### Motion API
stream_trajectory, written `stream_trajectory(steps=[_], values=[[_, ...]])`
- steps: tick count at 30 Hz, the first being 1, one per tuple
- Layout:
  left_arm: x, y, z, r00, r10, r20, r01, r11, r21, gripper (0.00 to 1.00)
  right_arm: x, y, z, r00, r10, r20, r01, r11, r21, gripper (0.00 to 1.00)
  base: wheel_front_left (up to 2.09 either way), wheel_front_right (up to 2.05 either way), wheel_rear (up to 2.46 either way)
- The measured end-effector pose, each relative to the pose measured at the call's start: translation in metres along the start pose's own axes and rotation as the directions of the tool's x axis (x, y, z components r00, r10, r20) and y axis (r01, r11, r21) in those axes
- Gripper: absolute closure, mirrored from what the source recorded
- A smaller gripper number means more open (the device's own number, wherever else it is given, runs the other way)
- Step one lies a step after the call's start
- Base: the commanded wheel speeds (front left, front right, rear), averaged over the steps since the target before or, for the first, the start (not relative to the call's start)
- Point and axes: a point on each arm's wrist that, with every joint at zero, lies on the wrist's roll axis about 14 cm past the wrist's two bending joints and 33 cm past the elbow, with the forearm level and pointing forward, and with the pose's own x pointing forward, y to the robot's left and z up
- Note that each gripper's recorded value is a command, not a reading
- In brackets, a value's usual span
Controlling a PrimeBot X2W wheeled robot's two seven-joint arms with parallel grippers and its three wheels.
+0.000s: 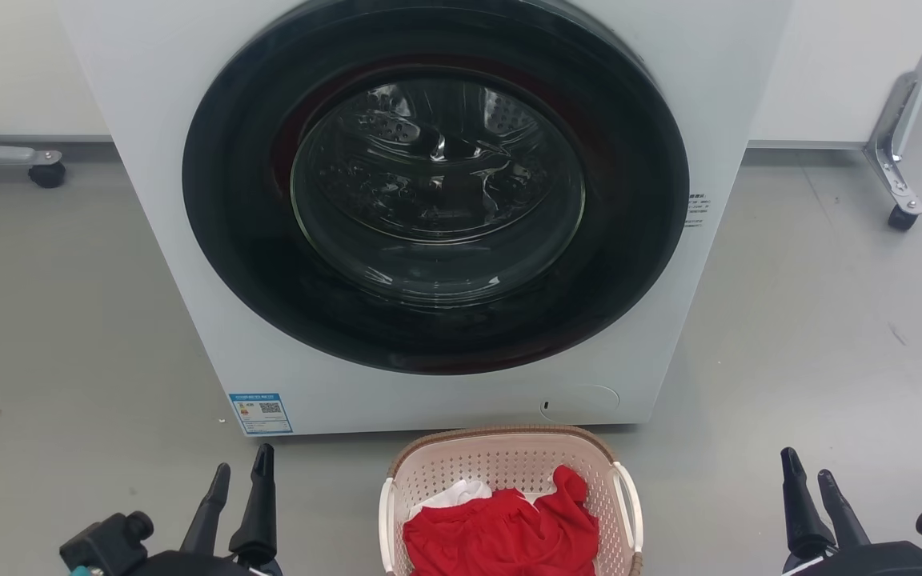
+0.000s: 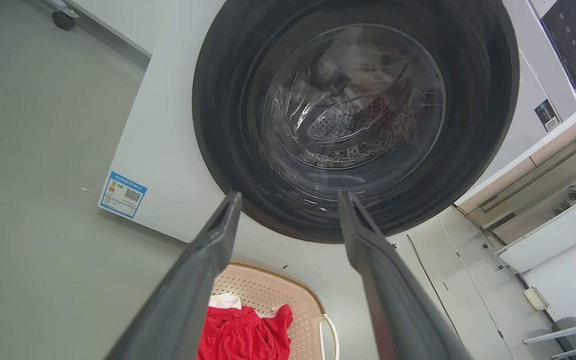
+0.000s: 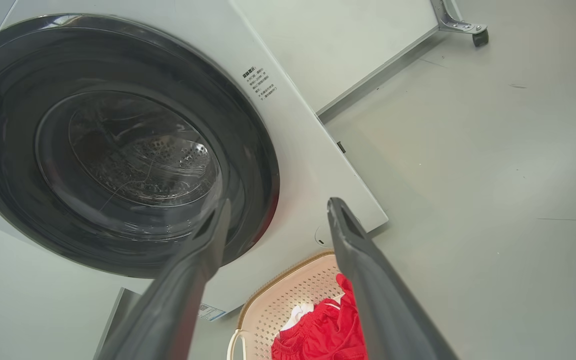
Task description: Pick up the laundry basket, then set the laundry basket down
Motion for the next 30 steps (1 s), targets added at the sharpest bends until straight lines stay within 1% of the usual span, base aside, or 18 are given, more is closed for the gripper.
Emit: stream_trajectory(steps=[7, 16, 22, 25, 30], values=[[-0.001, -0.005, -0.007, 1.0, -0.017, -0.015, 0.019, 0.992, 0.125, 0.0, 0.0, 0.003, -0.006, 1.0, 0.014, -0.01, -0.015, 0.993, -0.116, 0.0, 0.0, 0.0, 0.0], [-0.002, -0.007, -0.013, 0.999, -0.03, -0.018, 0.034, 0.962, 0.27, 0.0, -0.001, 0.004, -0.011, 1.0, 0.023, -0.014, -0.026, 0.969, -0.246, 0.0, 0.0, 0.0, 0.0], [-0.003, -0.004, -0.015, 1.0, -0.019, -0.012, 0.022, 0.934, 0.358, 0.0, -0.002, 0.006, -0.013, 0.999, 0.038, -0.008, -0.039, 0.943, -0.33, 0.0, 0.0, 0.0, 0.0], [-0.004, -0.002, -0.016, 1.0, -0.016, -0.008, 0.018, 0.921, 0.388, 0.0, -0.002, 0.005, -0.012, 0.999, 0.043, -0.006, -0.042, 0.926, -0.375, 0.0, 0.0, 0.0, 0.0], [-0.005, -0.002, -0.019, 1.0, -0.019, -0.009, 0.021, 0.89, 0.455, 0.0, -0.002, 0.008, -0.013, 0.998, 0.06, -0.002, -0.054, 0.897, -0.439, 0.0, 0.0, 0.0, 0.0]])
